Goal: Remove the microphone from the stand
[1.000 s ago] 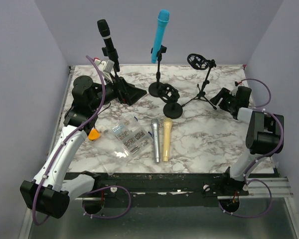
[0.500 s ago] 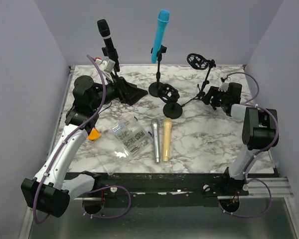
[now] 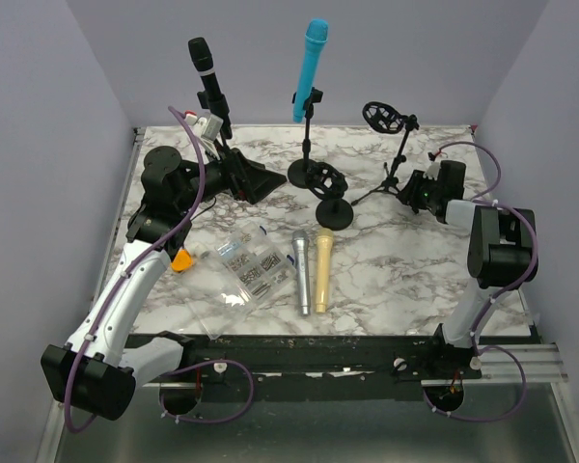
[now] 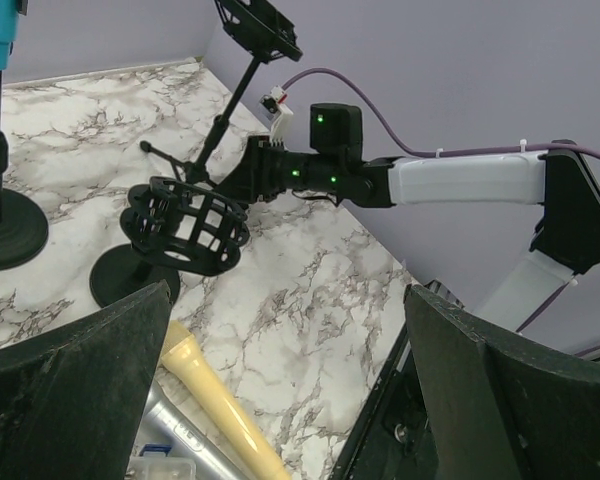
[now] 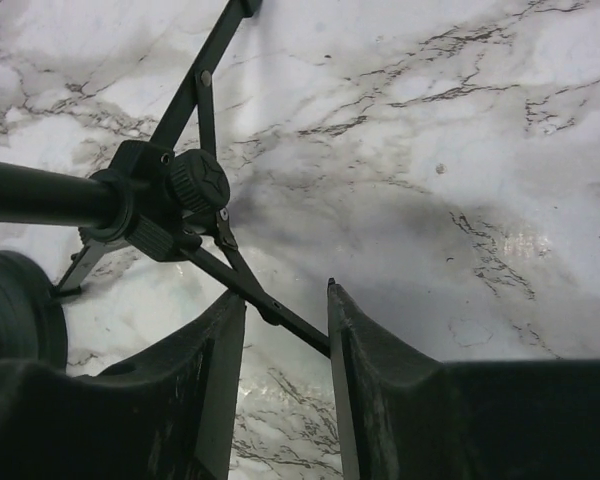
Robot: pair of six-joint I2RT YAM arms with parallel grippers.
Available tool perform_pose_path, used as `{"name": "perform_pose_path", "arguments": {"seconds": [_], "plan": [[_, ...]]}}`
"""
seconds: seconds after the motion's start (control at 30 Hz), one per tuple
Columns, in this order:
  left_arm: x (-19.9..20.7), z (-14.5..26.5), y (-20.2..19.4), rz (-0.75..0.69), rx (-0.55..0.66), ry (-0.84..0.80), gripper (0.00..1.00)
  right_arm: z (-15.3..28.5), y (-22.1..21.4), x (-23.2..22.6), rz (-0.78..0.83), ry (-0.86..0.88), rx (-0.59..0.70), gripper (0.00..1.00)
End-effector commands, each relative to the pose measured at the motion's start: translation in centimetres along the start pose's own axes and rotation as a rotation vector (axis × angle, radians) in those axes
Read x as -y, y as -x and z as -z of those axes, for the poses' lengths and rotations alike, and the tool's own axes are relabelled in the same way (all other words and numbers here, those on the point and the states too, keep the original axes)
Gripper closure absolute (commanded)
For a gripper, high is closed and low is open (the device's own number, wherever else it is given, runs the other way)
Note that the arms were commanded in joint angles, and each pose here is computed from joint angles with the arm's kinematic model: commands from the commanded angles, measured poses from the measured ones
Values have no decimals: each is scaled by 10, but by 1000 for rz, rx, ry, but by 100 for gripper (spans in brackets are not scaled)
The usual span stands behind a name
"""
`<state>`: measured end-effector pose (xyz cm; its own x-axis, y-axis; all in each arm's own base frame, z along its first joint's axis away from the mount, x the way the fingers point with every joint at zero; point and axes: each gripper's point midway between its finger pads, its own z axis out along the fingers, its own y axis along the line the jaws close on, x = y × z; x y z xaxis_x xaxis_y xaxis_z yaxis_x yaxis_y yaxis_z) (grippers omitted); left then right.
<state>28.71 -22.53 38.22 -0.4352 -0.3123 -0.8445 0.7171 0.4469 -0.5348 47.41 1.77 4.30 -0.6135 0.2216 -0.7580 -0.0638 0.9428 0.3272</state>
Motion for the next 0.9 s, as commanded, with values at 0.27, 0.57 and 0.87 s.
{"name": "perform_pose_path", "arguments": {"seconds": [0.27, 0.57, 0.87], "plan": [[8, 4, 2, -20, 8, -29, 2, 10, -30, 31, -117, -227, -40, 78], [9, 4, 3, -18, 9, -34, 2, 35, -36, 35, -220, -363, -45, 88], [9, 4, 2, -17, 8, -36, 2, 22, -71, -10, -494, -344, -66, 88]]}}
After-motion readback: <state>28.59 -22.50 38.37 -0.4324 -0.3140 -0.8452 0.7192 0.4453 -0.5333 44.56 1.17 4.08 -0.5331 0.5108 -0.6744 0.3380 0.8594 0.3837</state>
